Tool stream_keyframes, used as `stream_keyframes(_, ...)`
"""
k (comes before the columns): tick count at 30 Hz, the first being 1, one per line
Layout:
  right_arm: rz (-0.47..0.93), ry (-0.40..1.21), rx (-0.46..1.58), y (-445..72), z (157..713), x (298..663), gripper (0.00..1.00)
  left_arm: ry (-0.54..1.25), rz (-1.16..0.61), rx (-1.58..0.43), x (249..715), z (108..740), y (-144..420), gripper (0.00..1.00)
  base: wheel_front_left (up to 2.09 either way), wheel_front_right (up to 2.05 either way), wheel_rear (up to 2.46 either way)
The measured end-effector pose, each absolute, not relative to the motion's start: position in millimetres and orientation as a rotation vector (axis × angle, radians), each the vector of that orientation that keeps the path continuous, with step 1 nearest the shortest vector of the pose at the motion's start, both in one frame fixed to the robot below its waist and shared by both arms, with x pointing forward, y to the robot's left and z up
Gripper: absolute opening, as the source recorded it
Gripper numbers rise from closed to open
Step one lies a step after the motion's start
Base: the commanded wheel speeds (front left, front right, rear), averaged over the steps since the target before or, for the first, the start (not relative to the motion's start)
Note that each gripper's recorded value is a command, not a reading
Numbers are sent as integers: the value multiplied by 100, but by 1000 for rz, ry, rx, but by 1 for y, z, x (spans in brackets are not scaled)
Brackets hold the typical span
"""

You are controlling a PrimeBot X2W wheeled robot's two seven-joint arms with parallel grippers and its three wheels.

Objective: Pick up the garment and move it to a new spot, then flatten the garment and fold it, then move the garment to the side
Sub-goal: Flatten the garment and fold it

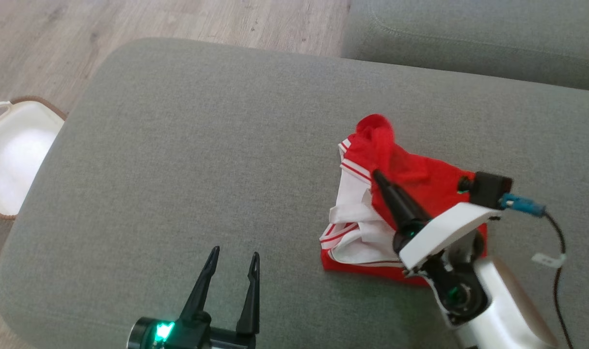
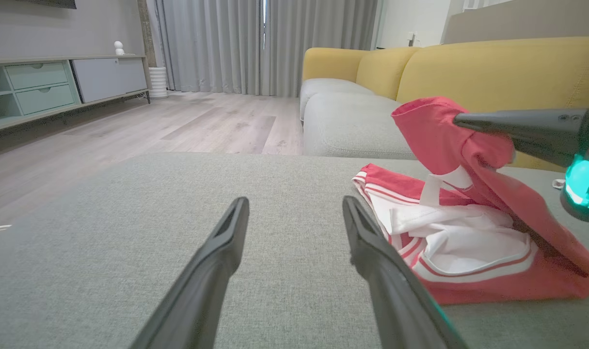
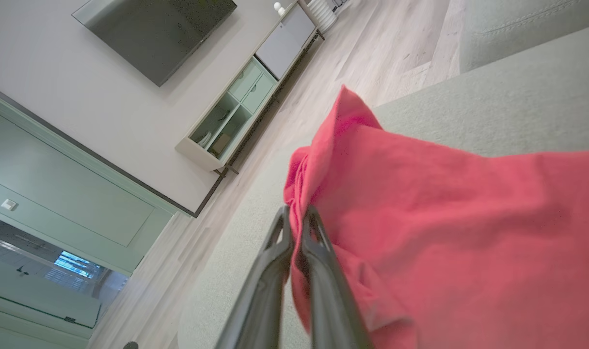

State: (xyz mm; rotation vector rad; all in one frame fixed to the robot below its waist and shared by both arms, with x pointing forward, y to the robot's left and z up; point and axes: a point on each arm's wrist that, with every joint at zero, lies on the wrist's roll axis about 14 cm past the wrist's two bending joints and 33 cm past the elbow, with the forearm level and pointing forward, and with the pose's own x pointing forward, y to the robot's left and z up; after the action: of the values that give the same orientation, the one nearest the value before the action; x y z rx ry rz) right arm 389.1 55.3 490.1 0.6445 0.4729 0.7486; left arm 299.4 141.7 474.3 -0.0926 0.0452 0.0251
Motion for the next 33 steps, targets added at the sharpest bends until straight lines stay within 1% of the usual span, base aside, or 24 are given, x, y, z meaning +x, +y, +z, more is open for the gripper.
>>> stream_keyframes(3,762,498,670,65,482,384,0,55,26,-94,300,472,141,100,0,0,0)
stream_keyframes(4,766,500,674,67,481,384,38,57,24,-97,300,471,140,100,0,0,0)
stream_keyframes(5,769,493,687,69,483,384,100,59,22,-102,300,471,139,100,0,0,0)
stream_keyframes(11,762,395,736,68,507,393,100,54,-2,-102,304,472,131,100,0,0,0)
stream_keyframes(14,722,331,660,52,512,398,100,38,-19,-101,306,476,127,100,0,0,0)
stream_keyframes(18,625,183,513,6,528,408,100,15,-36,-100,306,482,123,100,0,0,0)
stream_keyframes(19,625,183,513,6,528,408,100,15,-36,-100,306,482,123,100,0,0,0)
stream_keyframes(20,590,153,481,-10,530,407,100,11,-43,-100,306,483,122,100,0,0,0)
stream_keyframes(23,478,81,406,-55,528,400,100,-1,-55,-100,306,486,119,100,0,0,0)
stream_keyframes(29,312,-52,189,-127,520,374,100,-24,-86,-96,304,492,112,100,0,0,0)
stream_keyframes(33,225,-26,84,-158,497,351,100,-24,-85,-89,300,491,113,100,0,0,0)
